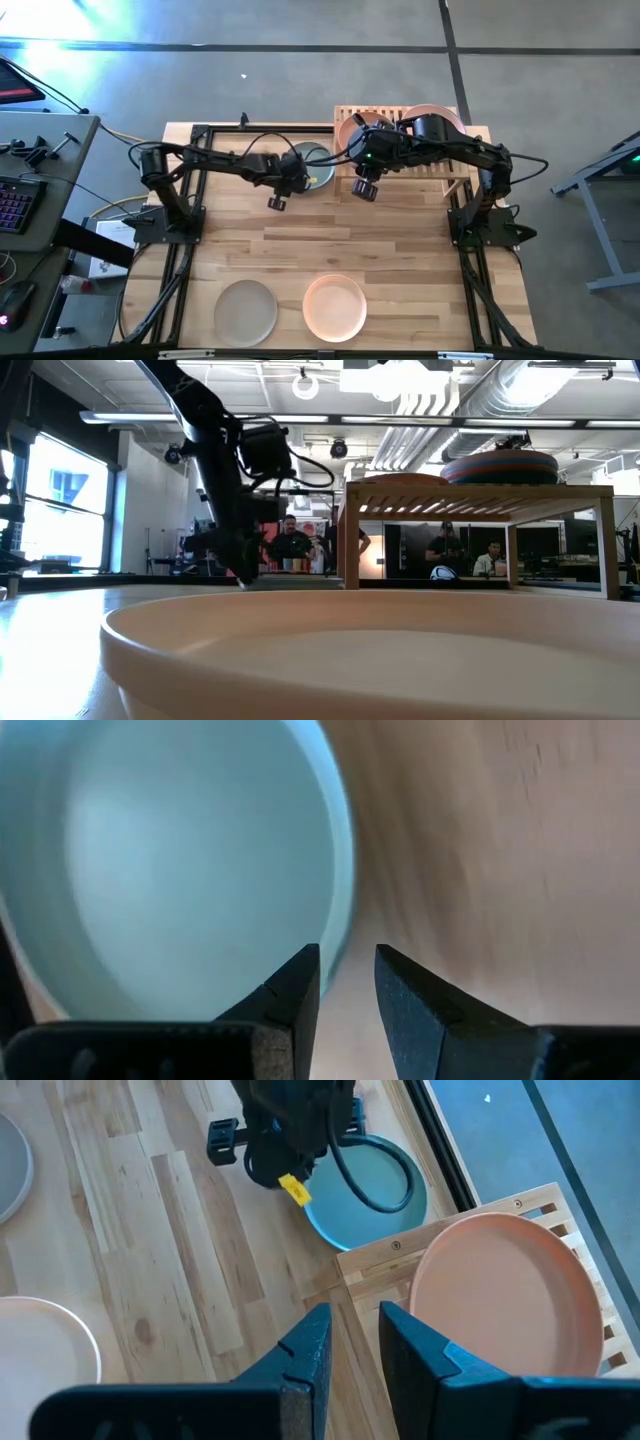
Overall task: Place and stack plates onto a shelf
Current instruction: Stack the light blue plate on the top of the light brown plate on the shelf
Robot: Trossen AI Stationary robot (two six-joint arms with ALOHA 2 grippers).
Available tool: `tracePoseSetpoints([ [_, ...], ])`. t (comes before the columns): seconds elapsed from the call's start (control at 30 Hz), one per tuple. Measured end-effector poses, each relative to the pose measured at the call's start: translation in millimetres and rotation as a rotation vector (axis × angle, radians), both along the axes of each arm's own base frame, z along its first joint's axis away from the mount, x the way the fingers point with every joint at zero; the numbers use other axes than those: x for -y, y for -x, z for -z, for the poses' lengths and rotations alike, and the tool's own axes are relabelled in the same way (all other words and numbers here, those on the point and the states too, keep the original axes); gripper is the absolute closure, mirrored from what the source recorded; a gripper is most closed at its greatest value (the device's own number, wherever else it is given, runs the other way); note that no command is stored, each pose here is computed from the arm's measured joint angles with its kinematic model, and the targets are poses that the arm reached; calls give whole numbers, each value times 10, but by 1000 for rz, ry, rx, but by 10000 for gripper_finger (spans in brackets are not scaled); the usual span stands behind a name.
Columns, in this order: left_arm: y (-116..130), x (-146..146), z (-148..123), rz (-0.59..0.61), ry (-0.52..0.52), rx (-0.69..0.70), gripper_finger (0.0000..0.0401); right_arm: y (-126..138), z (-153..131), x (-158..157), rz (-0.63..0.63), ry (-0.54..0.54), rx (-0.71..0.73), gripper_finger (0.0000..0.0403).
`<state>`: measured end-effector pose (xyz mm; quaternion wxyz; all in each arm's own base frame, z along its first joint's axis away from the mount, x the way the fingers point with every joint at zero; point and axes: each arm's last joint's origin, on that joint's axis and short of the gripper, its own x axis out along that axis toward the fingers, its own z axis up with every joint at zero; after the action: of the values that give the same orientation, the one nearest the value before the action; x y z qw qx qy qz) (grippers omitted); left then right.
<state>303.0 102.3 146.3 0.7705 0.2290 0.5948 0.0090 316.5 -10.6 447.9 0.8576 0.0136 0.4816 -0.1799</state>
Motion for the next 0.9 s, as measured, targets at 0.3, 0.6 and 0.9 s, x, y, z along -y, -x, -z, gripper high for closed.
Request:
tracePoseSetpoints([
  [0.3,-48,-15,150,-52,-76,-40,311,0,0,0,0,0,0,339],
  [0.6,-43,-12,153,-46,-81,-51,336,1,0,0,-3,2,-2,339],
  [0.9,-42,2,157,-34,-61,-51,395,1,1,0,1,-1,-1,339],
])
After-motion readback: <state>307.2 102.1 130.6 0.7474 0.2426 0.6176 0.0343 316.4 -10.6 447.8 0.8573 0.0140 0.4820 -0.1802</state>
